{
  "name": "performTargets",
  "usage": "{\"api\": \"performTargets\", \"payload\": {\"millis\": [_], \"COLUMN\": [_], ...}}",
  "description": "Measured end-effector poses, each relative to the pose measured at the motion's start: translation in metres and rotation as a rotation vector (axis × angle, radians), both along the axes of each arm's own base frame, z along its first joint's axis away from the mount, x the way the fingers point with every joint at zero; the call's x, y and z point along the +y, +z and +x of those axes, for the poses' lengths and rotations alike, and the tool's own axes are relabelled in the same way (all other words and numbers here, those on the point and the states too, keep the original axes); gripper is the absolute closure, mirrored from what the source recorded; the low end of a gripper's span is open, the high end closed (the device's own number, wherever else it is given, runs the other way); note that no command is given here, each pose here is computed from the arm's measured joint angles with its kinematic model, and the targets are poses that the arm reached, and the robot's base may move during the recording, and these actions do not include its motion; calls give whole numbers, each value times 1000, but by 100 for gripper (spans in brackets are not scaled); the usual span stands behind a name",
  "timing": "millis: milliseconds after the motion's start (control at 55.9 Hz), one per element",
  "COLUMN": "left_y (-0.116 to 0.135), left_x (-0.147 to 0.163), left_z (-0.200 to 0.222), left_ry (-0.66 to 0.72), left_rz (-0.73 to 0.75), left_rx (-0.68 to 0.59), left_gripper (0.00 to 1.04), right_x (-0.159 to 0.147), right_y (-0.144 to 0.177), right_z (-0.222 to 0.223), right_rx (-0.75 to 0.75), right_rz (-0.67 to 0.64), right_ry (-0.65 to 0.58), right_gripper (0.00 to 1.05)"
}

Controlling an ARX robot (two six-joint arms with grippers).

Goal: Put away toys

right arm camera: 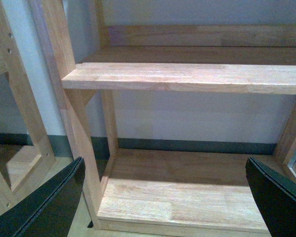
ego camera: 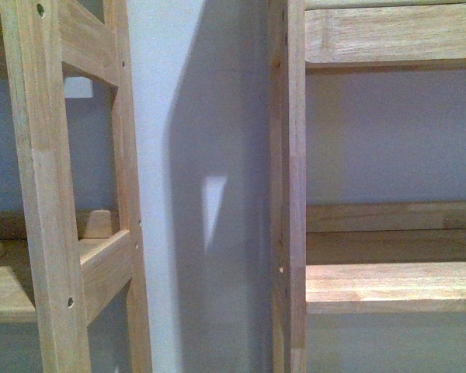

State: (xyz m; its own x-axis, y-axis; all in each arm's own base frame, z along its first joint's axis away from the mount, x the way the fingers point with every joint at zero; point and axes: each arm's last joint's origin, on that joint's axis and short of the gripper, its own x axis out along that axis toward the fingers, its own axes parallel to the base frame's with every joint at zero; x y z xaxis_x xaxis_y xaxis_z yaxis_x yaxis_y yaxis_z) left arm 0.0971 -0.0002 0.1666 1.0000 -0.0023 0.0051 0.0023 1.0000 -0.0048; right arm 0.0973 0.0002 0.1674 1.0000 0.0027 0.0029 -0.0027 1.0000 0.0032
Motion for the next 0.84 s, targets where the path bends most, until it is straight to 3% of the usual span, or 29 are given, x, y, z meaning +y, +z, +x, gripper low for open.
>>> {"api": "performTargets", "payload": {"millis": [840], "left_y": [0], "left_x": [0], "left_z": [0], "left_ry": [0], "left_rz": [0], "left_rx": [0], "left_gripper": [6], "right_x": [0], "right_y": [0], "right_z": [0], "right_rx": [0], "right_rz": [0], "right_ry": [0], "right_gripper": [7]}}
